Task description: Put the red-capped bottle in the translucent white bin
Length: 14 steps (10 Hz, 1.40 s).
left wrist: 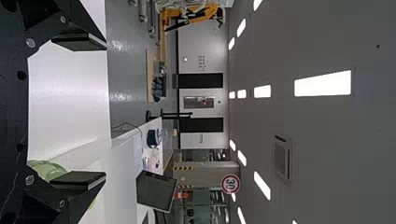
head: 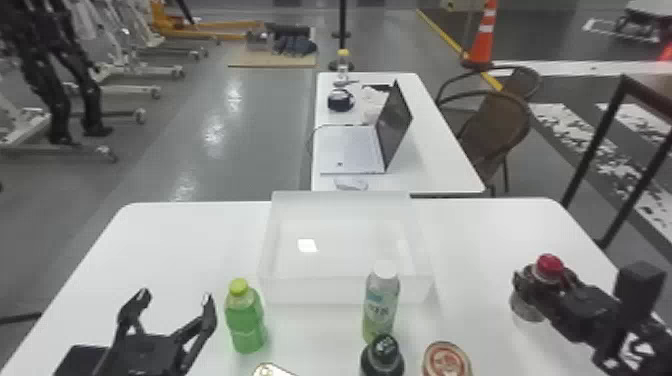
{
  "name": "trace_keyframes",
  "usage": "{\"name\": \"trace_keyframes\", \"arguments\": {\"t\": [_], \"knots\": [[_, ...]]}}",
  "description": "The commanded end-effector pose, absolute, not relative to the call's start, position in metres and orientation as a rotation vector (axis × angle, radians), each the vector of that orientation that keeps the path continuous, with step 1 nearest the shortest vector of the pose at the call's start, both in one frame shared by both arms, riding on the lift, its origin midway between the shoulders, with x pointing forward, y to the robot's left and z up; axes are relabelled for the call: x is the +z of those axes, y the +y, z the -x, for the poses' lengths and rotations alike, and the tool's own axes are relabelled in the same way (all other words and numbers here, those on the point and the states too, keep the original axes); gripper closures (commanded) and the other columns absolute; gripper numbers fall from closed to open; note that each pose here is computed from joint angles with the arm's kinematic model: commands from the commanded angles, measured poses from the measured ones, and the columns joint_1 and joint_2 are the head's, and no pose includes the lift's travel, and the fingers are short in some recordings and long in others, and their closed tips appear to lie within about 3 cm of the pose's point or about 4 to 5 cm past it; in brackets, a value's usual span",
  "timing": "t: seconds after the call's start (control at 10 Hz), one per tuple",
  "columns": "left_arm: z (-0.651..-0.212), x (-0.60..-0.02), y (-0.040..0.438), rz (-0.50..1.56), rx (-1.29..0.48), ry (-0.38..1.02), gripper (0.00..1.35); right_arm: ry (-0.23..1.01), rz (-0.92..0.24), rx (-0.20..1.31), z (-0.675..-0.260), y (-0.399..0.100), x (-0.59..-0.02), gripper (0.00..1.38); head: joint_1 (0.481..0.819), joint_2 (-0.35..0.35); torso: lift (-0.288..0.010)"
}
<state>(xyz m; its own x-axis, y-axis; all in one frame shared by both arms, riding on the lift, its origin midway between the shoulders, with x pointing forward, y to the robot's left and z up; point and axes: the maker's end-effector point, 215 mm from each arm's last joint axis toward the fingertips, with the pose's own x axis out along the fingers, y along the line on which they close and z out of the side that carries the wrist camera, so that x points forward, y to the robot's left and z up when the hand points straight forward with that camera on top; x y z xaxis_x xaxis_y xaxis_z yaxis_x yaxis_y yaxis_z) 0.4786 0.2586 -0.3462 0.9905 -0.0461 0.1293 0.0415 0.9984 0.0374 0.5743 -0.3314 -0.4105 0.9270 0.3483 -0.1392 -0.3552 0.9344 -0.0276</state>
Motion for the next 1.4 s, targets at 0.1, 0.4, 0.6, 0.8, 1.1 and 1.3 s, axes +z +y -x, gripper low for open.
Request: {"name": "trace_keyframes", "arguments": {"t": [0.1, 0.4, 0.6, 0.8, 1.1, 1.3], "knots": [[-0.48, -0.347, 0.254, -0.026, -0.049, -0.13, 0.3, 0.102, 0.018, 0.41, -0.594, -0.309, -0.385, 1.05, 0.549, 0.0, -0.1], [-0.482, -0.348, 0.251, -0.024, -0.054, -0.13, 0.3, 0.054, 0.033, 0.469, -0.624, -0.284, -0.348, 1.05, 0.549, 0.0, -0.1], [-0.485, -0.347, 0.247, -0.019, -0.059, -0.132, 0.3, 0.038, 0.021, 0.492, -0.636, -0.271, -0.333, 1.05, 0.549, 0.0, -0.1], [-0.485, -0.347, 0.245, -0.016, -0.062, -0.133, 0.3, 0.023, 0.007, 0.525, -0.647, -0.251, -0.32, 1.05, 0.549, 0.0, -0.1], [-0.487, -0.347, 0.244, -0.012, -0.063, -0.137, 0.3, 0.021, -0.008, 0.615, -0.659, -0.204, -0.31, 1.05, 0.549, 0.0, -0.1], [-0.487, -0.348, 0.242, -0.009, -0.066, -0.134, 0.3, 0.021, -0.015, 0.66, -0.664, -0.179, -0.309, 1.05, 0.549, 0.0, -0.1]]}}
